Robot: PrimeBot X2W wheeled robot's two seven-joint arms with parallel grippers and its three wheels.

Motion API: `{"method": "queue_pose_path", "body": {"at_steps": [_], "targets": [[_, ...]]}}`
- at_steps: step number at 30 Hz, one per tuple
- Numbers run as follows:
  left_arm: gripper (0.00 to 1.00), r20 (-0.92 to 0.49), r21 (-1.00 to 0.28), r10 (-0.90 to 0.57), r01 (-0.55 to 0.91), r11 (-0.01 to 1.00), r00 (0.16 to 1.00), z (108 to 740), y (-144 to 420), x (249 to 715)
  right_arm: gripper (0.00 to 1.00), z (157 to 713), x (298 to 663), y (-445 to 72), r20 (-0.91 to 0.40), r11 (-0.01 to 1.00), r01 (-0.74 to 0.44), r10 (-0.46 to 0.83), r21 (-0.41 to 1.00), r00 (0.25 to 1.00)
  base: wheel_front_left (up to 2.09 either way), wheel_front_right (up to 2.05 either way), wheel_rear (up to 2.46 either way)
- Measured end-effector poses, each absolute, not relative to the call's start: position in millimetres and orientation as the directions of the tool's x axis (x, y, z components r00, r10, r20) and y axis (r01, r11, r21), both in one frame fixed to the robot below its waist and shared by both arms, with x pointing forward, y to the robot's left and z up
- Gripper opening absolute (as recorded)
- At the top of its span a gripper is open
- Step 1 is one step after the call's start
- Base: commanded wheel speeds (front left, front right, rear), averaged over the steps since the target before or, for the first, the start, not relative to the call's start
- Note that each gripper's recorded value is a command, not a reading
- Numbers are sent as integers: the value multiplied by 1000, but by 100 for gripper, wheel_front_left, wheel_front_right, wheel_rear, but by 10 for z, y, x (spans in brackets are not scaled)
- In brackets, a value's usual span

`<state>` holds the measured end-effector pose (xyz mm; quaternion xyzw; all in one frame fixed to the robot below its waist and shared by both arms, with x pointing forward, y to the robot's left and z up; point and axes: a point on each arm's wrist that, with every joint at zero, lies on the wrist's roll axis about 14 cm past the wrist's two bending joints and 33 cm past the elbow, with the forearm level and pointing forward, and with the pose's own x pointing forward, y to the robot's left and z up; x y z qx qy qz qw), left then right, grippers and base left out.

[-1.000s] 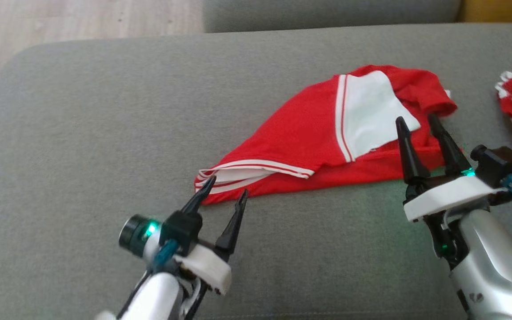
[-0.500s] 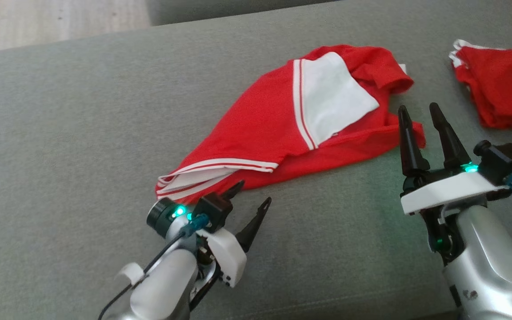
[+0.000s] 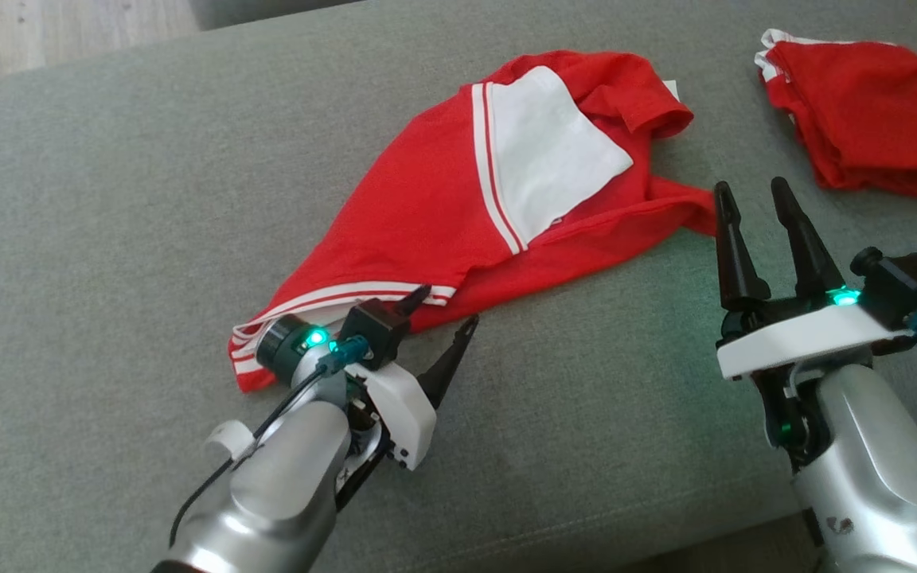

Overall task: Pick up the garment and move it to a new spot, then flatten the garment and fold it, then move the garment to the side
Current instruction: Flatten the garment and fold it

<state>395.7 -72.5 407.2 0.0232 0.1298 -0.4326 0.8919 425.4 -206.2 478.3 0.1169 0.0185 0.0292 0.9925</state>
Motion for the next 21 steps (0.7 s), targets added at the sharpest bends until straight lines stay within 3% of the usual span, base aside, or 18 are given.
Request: {"method": "queue_pose_path", "body": {"at_steps": [8,9,11,12,13,21], "targets": [[100,-273,-51,-752,772,634,600,3997,-727,4046,100,4721,4250,-2056,-45,972,-44,56,232,997,0,0,0],[92,-269,-42,-750,771,636,604,4010,-734,4074,100,4718,4250,-2054,-45,971,-43,55,234,997,0,0,0],[35,-262,-28,-747,769,639,611,4038,-749,4129,100,4707,4245,-2055,-49,972,-43,56,232,997,0,0,0],[14,-257,-22,-743,765,644,618,4055,-751,4159,100,4703,4242,-2056,-50,972,-42,55,232,997,0,0,0],[2,-254,-16,-739,761,648,624,4068,-754,4180,100,4701,4238,-2058,-51,972,-42,55,231,997,0,0,0],[0,-265,7,-728,756,654,632,4047,-743,4208,100,4722,4220,-2061,-45,972,-43,55,230,997,0,0,0]]}}
